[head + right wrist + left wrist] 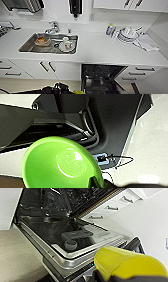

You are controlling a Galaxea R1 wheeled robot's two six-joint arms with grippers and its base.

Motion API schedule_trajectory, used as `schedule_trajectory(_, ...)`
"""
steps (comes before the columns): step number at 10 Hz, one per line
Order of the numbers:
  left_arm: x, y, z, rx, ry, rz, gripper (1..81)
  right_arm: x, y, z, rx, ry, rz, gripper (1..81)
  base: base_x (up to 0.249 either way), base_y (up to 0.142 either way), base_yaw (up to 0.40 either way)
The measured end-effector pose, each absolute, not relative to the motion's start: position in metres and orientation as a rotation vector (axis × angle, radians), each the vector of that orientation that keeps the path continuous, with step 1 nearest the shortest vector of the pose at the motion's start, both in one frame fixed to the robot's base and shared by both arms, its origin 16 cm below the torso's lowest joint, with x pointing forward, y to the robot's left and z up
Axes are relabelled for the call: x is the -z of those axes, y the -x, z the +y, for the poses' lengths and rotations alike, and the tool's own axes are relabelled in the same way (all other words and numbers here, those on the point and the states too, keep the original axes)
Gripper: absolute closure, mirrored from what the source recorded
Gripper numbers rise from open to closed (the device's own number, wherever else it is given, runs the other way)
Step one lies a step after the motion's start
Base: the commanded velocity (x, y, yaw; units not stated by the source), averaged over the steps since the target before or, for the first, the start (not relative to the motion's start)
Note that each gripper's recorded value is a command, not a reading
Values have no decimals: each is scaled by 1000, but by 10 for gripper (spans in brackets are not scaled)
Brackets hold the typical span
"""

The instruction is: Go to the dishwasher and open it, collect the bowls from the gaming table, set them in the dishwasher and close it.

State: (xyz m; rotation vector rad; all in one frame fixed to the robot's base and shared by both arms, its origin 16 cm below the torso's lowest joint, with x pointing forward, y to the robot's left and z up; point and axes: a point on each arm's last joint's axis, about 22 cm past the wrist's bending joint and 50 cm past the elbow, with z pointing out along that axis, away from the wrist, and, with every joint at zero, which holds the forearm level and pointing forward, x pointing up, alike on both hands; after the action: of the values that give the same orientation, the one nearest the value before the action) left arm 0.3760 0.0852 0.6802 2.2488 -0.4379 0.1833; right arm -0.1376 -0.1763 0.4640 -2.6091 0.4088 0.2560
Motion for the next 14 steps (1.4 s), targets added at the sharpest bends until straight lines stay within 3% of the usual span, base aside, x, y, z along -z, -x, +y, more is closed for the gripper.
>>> schedule_trajectory(7, -736, -419, -52, -169, -2178, -604, 811, -464, 130, -175, -218, 2601, 425, 811, 0, 0, 0)
schedule_trajectory(8, -747, -434, -59, -190, -2183, -607, 10, -464, 131, -176, -218, 2601, 426, 811, 0, 0, 0)
schedule_trajectory(14, -766, -472, -64, -257, -2192, -571, 10, -465, 128, -179, -195, 2600, 432, 811, 0, 0, 0)
